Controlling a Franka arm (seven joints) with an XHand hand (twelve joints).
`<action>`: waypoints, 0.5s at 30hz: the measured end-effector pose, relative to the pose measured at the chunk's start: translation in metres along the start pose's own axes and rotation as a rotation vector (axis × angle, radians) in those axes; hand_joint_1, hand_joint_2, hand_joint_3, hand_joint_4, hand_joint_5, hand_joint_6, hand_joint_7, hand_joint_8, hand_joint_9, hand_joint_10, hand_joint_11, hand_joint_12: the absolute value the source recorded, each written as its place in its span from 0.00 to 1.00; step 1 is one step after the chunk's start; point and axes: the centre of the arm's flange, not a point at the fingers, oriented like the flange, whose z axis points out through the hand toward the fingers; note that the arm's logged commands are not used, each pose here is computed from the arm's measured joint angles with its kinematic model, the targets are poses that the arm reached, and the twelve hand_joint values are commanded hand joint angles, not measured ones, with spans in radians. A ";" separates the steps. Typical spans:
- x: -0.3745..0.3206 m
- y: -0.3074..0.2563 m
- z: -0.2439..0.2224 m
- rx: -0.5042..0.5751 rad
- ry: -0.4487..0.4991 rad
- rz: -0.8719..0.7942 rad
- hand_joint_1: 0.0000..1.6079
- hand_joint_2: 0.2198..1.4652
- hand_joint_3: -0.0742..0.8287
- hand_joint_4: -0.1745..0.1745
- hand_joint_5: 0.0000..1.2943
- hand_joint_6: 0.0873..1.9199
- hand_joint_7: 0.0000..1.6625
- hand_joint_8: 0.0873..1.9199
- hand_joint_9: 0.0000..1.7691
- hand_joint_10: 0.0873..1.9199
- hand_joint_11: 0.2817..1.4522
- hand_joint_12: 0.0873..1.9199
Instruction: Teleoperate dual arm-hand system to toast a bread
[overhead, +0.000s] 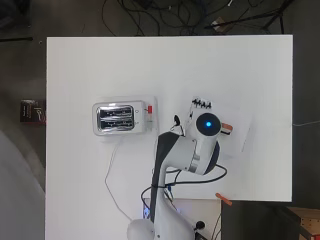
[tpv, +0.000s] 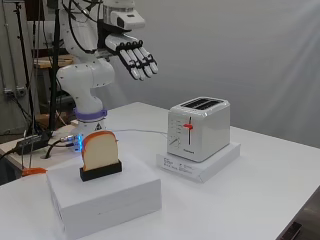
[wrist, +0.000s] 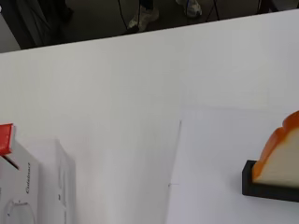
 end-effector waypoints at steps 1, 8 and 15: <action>0.002 0.019 0.010 0.029 -0.030 0.002 0.11 0.75 0.07 0.26 0.17 0.00 0.22 0.00 0.27 0.00 0.12 0.00; -0.002 0.145 0.101 0.264 -0.202 0.025 0.20 0.58 0.05 0.51 0.15 0.00 0.20 0.00 0.27 0.00 0.14 0.00; -0.029 0.157 0.116 0.239 -0.398 0.054 0.23 0.58 0.08 0.60 0.26 0.00 0.26 0.00 0.33 0.00 0.18 0.00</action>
